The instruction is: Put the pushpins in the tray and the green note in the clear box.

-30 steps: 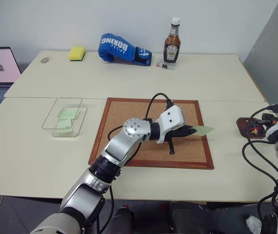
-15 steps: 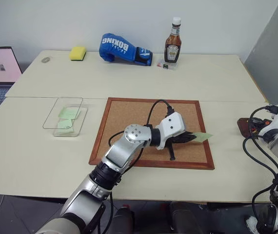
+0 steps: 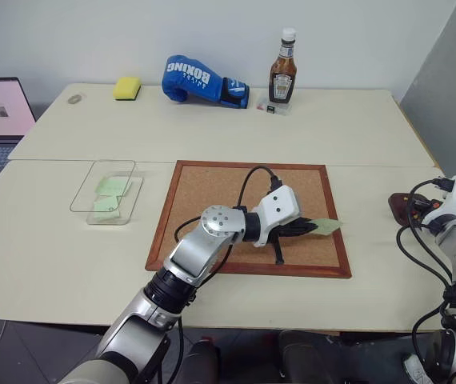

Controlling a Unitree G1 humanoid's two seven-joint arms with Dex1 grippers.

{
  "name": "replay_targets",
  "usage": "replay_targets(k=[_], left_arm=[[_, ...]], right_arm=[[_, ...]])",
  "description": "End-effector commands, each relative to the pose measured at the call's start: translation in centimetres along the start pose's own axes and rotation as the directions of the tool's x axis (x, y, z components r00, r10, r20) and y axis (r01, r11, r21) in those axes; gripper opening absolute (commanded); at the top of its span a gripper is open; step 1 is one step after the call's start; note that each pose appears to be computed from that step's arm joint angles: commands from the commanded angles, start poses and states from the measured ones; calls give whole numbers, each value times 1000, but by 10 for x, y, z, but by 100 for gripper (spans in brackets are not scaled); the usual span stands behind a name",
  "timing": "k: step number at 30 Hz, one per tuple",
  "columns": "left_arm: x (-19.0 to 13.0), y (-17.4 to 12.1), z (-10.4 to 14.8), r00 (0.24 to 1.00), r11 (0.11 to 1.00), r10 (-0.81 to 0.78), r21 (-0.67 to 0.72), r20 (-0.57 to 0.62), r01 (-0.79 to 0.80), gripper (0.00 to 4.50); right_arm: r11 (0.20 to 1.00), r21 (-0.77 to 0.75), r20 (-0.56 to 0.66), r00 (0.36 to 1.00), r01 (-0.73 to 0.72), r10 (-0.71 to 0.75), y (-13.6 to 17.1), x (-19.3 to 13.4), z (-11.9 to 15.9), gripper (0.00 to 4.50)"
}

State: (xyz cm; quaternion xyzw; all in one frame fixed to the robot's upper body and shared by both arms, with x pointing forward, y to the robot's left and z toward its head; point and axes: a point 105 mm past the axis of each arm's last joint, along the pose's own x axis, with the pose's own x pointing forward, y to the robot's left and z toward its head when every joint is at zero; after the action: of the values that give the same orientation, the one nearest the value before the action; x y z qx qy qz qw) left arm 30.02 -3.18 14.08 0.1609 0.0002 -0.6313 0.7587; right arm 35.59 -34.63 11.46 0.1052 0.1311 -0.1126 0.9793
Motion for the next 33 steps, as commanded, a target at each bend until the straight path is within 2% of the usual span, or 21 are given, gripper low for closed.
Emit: replay_targets(k=[1, 13, 17, 20, 22, 24, 27, 30, 32, 33], left_arm=[[-4, 1, 14, 999, 999, 17, 27, 41, -18, 0], [-5, 1, 14, 999, 1000, 22, 21, 39, -23, 0], [-11, 9, 13, 998, 998, 56, -8, 41, -55, 0], [-29, 29, 15, 987, 987, 150, -67, 49, -146, 0], [-38, 38, 14, 979, 977, 197, -88, 46, -192, 0], [-60, 62, 7, 949, 943, 314, -119, 16, -310, 0], [-98, 93, 0, 868, 861, 495, -117, -32, -495, 0], [-136, 115, -8, 757, 753, 649, -76, -78, -653, 0], [-153, 123, -14, 692, 689, 714, -69, -101, -721, 0], [-173, 131, -20, 611, 610, 781, -48, -127, -791, 0]], right_arm=[[1000, -20, 71, 998, -2, 3, -1, -2, 21, 176], [996, -82, 106, 994, 36, -27, -8, -6, 29, 431], [977, -213, 143, 989, -11, 43, 8, -14, 38, 443], [932, -318, 140, 963, -177, 230, 49, -31, 39, 443], [898, -368, 119, 945, -243, 304, 66, -40, 36, 443], [821, -395, 98, 870, -412, 483, 108, -59, 36, 443], [675, -399, 75, 712, -620, 698, 165, -92, 41, 443], [524, -408, 49, 556, -747, 830, 210, -122, 44, 443], [470, -415, 27, 506, -779, 862, 225, -131, 43, 443], [426, -407, 21, 458, -808, 888, 240, -137, 43, 443]])
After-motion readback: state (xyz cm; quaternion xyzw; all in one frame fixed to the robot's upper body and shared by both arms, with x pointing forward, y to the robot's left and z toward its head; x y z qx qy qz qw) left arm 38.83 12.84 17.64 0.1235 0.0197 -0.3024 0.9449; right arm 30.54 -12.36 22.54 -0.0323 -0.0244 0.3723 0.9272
